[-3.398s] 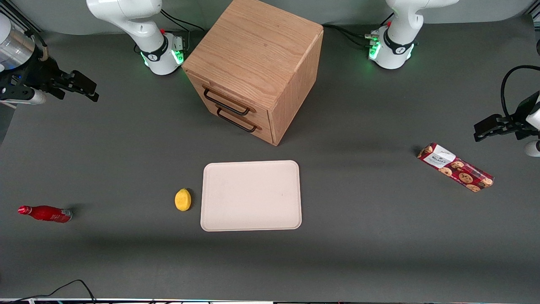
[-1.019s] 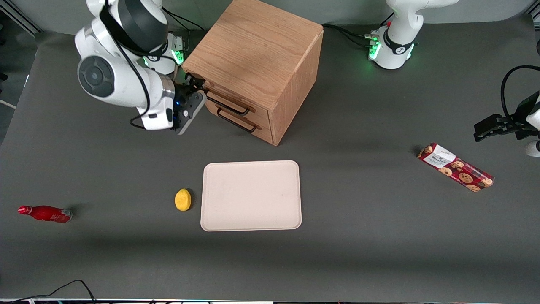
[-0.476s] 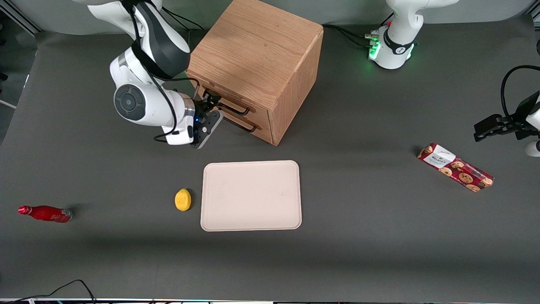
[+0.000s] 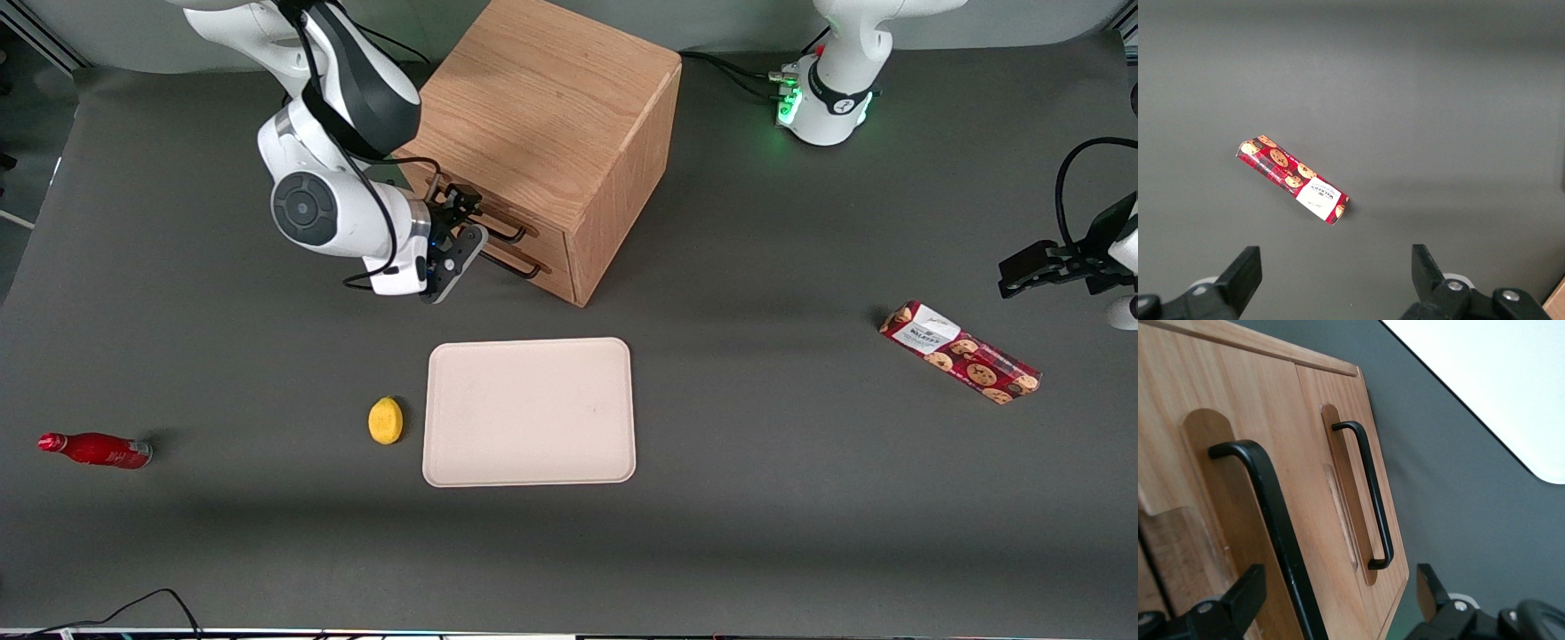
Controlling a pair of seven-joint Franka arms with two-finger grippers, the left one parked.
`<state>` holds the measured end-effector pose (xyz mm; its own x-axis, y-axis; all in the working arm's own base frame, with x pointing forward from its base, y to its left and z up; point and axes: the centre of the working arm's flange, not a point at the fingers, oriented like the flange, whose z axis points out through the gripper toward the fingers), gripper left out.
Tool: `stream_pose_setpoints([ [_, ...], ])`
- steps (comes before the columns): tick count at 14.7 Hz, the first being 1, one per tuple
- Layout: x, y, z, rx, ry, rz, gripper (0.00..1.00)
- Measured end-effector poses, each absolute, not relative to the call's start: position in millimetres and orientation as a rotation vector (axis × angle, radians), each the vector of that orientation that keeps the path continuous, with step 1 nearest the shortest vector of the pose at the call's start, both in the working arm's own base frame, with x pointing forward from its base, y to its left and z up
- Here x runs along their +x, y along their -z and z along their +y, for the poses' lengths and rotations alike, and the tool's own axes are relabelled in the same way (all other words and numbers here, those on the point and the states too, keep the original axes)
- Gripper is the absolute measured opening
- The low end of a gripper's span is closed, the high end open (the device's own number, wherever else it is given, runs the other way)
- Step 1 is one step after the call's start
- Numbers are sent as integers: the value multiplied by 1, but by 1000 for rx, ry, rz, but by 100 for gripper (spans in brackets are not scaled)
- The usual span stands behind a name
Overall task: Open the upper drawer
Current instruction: 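Pull the handle outward with the right gripper, sliding the drawer open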
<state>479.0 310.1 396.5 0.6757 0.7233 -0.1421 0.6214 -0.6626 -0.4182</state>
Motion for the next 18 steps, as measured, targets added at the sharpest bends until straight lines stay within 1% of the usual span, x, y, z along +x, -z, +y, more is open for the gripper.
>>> stream_pose_setpoints([
  [2, 478, -393, 309, -2558, -426, -1058, 100],
  [10, 487, -384, 304, -2600, -363, -1067, 100],
  [13, 503, -380, 294, -2639, -335, -1086, 100],
  [18, 546, -382, 272, -2673, -277, -1052, 100],
])
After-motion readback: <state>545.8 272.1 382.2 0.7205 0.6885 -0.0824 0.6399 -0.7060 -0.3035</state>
